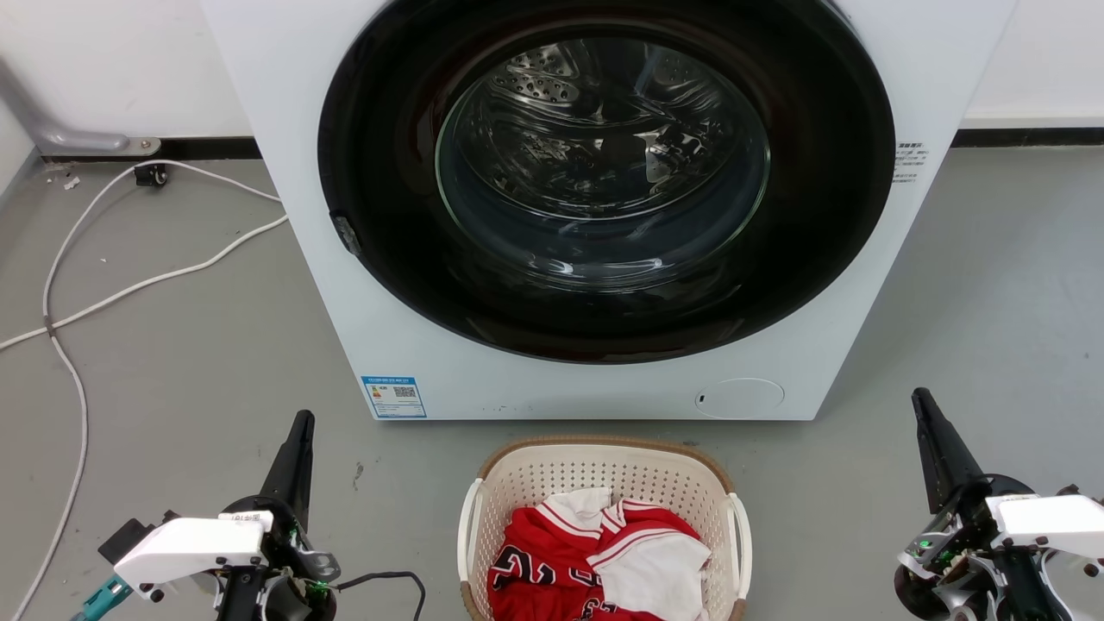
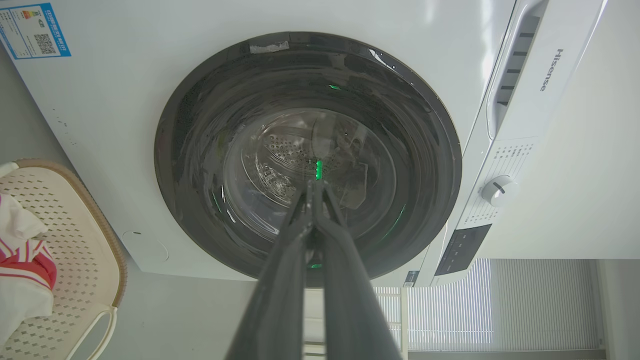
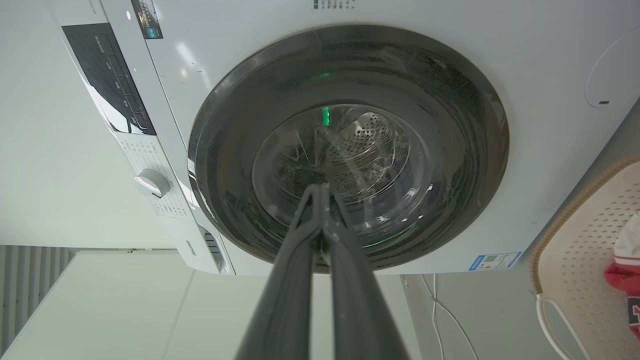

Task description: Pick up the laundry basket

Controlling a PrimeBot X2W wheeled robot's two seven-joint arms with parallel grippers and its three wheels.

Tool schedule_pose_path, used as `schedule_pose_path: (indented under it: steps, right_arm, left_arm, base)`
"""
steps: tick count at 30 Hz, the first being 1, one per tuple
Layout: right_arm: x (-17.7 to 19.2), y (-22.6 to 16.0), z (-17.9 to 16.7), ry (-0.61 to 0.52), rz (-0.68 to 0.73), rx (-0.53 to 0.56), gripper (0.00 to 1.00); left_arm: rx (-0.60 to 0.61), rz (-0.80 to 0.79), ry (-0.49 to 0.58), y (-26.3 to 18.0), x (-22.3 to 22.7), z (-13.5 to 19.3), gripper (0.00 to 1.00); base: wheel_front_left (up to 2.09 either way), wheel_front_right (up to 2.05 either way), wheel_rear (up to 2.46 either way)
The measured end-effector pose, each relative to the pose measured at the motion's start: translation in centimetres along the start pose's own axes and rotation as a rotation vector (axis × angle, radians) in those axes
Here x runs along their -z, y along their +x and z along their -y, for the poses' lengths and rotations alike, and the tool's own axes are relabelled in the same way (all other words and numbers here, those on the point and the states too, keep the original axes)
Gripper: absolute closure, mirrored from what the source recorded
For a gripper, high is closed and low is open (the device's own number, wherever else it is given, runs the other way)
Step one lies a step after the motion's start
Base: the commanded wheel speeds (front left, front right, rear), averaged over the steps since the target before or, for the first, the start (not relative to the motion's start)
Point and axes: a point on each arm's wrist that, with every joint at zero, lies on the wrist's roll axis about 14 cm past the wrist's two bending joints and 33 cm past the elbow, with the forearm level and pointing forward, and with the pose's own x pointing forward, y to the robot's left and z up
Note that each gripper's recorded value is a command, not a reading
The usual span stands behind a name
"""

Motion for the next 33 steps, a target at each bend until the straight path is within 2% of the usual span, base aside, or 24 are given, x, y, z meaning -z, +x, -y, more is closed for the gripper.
schedule_pose_path:
  steps: [24,25,29,33]
  right_arm:
    - [0.0,0.0,0.0,0.001,-0.001,0.0,1.0]
    - [0.0,-0.1,0.2,0.001,-0.001,0.005,0.0]
    - [0.0,-1.2,2.6,0.008,0.002,0.076,0.0]
    - [0.0,-1.4,3.0,-0.004,0.014,0.09,0.0]
  left_arm:
    - [0.0,0.001,-0.001,0.0,0.0,0.0,1.0]
    - [-0.006,0.0,-0.001,-0.1,0.0,-0.2,0.0]
    - [-0.074,0.002,-0.01,-1.1,0.2,-2.5,0.0]
    - [-0.08,0.018,-0.001,-1.3,0.0,-2.7,0.0]
  base:
    - [0.0,0.0,0.0]
    - [0.0,0.0,0.0]
    - [0.0,0.0,0.0]
    - [0.0,0.0,0.0]
